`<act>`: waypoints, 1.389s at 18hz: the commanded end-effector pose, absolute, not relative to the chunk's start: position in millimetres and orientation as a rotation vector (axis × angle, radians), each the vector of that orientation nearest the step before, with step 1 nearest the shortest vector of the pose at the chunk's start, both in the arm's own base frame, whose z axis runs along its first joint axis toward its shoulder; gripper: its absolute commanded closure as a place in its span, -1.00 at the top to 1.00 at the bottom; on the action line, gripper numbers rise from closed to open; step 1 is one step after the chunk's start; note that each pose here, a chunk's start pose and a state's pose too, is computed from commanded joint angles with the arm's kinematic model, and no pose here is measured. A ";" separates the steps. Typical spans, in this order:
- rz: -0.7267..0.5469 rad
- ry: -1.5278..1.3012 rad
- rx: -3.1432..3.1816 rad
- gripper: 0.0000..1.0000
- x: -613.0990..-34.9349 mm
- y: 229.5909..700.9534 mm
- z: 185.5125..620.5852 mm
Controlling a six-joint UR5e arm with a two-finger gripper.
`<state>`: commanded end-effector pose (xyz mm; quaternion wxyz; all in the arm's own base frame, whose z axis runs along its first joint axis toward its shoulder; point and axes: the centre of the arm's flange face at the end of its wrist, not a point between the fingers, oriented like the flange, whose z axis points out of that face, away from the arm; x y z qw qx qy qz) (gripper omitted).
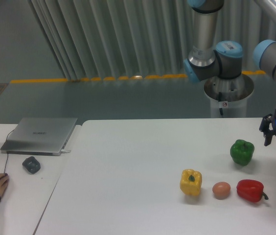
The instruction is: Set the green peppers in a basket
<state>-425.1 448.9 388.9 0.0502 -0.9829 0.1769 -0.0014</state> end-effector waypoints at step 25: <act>-0.027 0.063 -2.883 1.00 -416.7 466.8 387.0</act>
